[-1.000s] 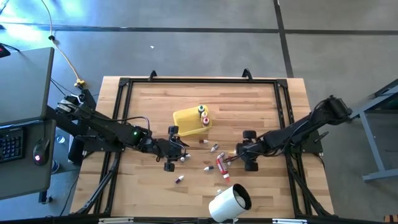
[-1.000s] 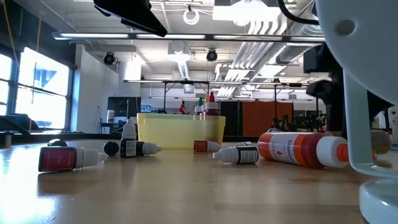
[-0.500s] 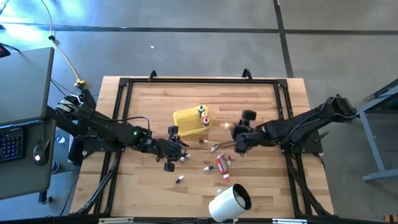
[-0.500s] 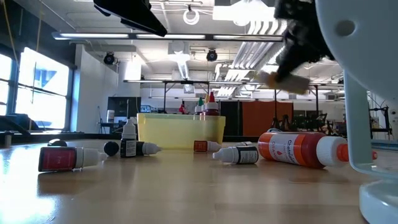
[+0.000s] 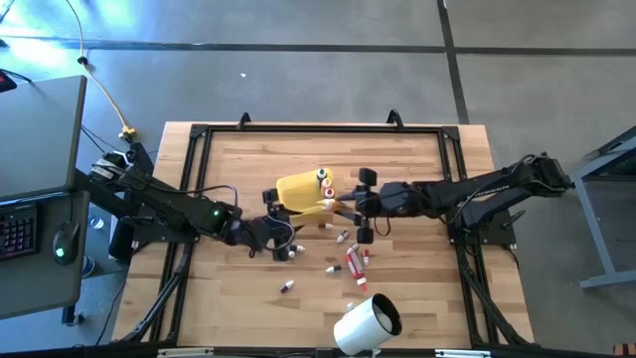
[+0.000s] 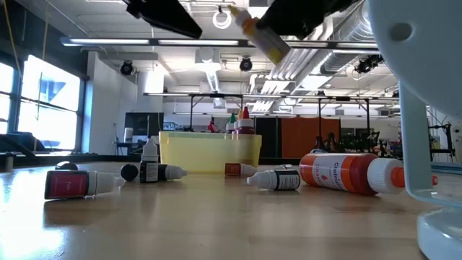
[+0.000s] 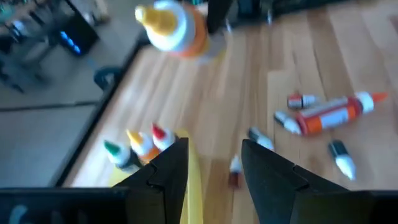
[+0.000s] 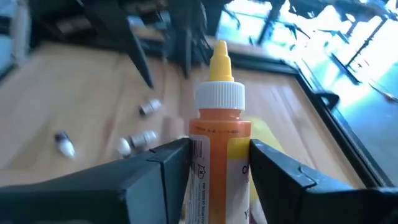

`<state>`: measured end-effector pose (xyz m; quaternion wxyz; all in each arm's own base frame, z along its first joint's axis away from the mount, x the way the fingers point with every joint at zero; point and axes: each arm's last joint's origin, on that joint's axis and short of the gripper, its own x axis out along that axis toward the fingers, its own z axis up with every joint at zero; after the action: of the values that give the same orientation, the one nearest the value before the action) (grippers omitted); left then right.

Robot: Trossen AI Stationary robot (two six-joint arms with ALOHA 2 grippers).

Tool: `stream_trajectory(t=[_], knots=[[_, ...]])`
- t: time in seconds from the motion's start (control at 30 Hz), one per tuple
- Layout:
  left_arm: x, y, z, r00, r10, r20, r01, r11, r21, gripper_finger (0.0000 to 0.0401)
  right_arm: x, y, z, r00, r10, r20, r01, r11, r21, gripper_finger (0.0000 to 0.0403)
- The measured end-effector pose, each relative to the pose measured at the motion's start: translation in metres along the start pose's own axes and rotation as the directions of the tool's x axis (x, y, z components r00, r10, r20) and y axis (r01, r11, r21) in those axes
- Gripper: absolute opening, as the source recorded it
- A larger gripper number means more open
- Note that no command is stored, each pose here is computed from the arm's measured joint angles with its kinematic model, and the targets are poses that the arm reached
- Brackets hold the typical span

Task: Pick & Place food coloring
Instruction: Put the large yellow food coloring bottle into the yellow container

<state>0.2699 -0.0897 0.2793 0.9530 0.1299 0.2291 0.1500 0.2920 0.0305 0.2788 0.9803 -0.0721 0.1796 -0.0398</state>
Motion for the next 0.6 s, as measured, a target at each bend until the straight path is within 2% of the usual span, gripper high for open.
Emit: stream_trajectory(t=[0.27, 0.37, 0.6], knots=[[-0.003, 0.002, 0.024, 0.978, 0.010, 0.206, -0.019, 0.999, 0.043, 0.0147, 0.000, -0.002, 0.015, 0.971, 0.170, 0.167, -0.171, 0.985, -0.012, 0.0153], [-0.004, 0.003, 0.031, 0.963, 0.008, 0.271, -0.022, 0.999, 0.049, 0.0147, -0.001, -0.002, 0.017, 0.963, 0.190, 0.190, -0.186, 0.982, -0.040, 0.0153], [-0.008, 0.003, 0.042, 0.922, -0.054, 0.384, 0.040, 0.998, 0.045, 0.0147, -0.002, -0.001, 0.019, 0.951, 0.223, 0.215, -0.216, 0.975, -0.060, 0.0153]])
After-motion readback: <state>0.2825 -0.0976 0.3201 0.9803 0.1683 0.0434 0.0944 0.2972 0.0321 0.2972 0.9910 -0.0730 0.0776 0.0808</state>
